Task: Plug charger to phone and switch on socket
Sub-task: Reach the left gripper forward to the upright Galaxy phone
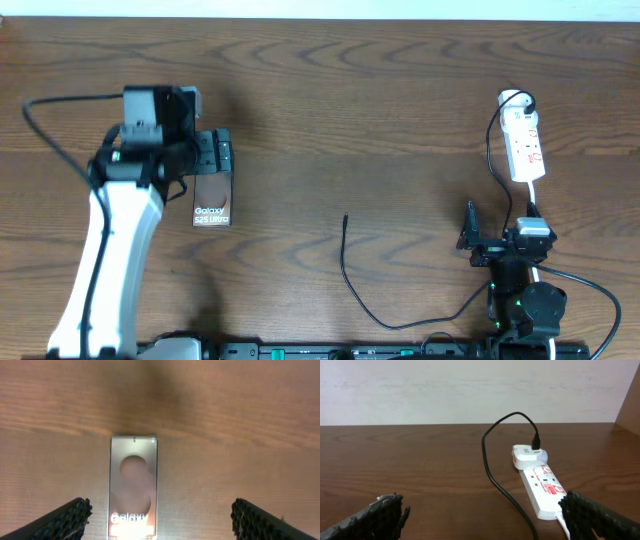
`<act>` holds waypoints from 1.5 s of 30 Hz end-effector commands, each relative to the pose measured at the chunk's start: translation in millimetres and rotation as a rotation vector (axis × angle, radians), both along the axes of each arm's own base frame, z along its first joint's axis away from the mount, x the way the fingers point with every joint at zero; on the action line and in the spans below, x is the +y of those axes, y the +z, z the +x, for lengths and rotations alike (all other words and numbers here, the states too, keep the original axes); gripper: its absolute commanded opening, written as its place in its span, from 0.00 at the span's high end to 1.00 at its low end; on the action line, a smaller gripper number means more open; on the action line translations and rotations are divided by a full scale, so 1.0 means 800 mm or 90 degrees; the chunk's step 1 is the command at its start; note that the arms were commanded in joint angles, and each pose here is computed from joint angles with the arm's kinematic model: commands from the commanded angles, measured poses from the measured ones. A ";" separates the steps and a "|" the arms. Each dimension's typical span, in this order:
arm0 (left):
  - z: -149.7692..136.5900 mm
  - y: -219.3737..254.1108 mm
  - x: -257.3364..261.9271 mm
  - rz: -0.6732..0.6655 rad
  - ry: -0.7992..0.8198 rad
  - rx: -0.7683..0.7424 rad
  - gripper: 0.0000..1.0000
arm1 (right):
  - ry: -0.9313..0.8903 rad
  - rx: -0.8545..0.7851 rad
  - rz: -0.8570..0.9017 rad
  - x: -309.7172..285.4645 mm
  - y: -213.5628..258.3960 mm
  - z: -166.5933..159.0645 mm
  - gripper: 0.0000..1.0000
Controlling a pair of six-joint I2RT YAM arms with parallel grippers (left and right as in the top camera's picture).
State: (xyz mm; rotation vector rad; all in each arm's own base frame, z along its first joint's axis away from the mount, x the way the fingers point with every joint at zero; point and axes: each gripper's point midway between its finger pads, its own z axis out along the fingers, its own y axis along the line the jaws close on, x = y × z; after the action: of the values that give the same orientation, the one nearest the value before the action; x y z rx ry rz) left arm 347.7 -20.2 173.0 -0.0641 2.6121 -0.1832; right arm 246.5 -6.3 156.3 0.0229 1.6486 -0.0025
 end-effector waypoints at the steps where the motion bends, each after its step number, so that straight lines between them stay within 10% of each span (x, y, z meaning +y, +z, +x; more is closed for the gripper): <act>1: 0.004 -0.015 0.003 0.015 -0.020 0.043 0.08 | 0.004 0.001 -0.010 0.002 -0.001 0.000 0.01; 10: -0.005 -0.056 0.003 0.014 -0.023 0.127 0.12 | 0.004 0.001 -0.010 0.002 -0.001 0.000 0.01; 13: -0.007 -0.057 0.003 0.014 -0.023 0.130 0.73 | 0.004 0.001 -0.010 0.002 -0.001 0.000 0.01; 14: -0.007 -0.057 0.003 0.014 -0.023 0.130 0.75 | 0.004 0.001 -0.010 0.002 -0.001 0.000 0.01; 15: -0.007 -0.057 0.003 0.013 -0.023 0.130 0.64 | 0.004 0.001 -0.010 0.002 -0.001 0.000 0.01; 17: -0.007 -0.057 0.003 0.013 -0.023 0.130 0.02 | 0.004 0.001 -0.010 0.002 -0.001 0.000 0.01; 45: -0.024 -0.124 0.027 0.079 -0.001 0.241 0.02 | 0.004 0.001 -0.010 0.002 -0.001 0.000 0.01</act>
State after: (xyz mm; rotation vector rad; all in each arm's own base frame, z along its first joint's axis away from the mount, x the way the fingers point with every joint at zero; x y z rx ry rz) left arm 334.6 -3.0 94.5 -0.0562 2.9275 -0.0327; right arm 246.5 -6.3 156.2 0.0229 1.6490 -0.0025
